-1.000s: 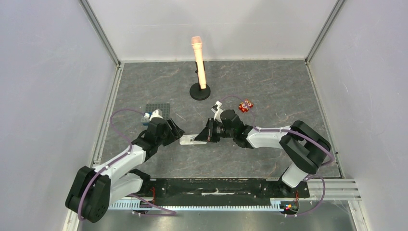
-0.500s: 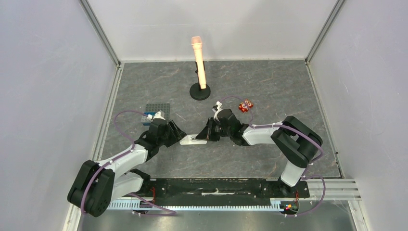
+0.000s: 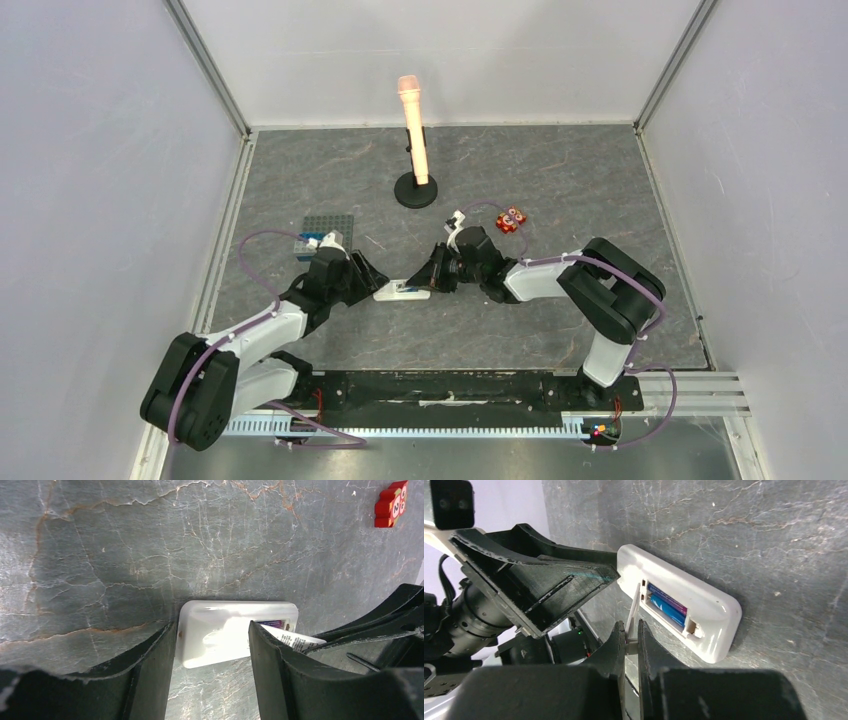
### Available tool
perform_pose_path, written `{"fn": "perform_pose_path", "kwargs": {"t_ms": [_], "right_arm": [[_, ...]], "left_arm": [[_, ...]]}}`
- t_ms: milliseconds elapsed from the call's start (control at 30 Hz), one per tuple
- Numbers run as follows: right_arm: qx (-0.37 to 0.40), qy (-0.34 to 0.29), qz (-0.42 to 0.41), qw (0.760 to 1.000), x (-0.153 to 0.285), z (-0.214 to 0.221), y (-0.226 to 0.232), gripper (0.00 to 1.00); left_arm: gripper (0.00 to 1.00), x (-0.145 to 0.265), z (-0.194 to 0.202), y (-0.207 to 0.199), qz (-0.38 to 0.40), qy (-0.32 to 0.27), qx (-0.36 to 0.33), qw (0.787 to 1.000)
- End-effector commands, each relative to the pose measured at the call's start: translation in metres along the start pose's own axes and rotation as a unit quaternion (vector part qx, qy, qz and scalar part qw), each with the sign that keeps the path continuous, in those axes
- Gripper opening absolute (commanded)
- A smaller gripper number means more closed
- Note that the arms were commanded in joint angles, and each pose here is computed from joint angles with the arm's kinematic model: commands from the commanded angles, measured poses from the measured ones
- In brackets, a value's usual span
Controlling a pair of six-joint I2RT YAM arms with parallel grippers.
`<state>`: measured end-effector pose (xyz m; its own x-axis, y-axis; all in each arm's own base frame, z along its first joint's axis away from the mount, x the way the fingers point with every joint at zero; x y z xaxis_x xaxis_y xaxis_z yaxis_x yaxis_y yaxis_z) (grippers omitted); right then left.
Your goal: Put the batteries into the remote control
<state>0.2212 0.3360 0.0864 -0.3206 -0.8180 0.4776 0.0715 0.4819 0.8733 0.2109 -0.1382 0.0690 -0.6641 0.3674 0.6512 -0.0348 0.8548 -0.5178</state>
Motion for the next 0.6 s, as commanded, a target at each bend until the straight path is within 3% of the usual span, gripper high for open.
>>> {"fn": "perform_pose_path", "kwargs": {"t_ms": [0,567], "right_arm": [[-0.002,0.002,-0.030,1.000,0.000,-0.001,0.007,0.00],[0.009,-0.007,0.033,0.999,-0.011,-0.004,-0.020,0.00]], "left_arm": [[0.61,0.000,-0.001,-0.003,0.017,-0.005,0.006,1.000],[0.59,0.000,0.003,-0.006,0.036,0.006,-0.004,0.999]]}}
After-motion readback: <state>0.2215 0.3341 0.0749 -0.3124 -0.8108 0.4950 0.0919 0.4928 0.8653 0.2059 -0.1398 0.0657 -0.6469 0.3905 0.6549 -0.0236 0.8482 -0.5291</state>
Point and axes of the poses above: each gripper's point midway between its finger pads, its own x axis back along the fingers, its own y axis along the line the jaws close on, z = x × y, the point moved 5 cm from there along x, back along the fingers, and after that the axes turned 10 degrees about -x, right-handed, at the moved point
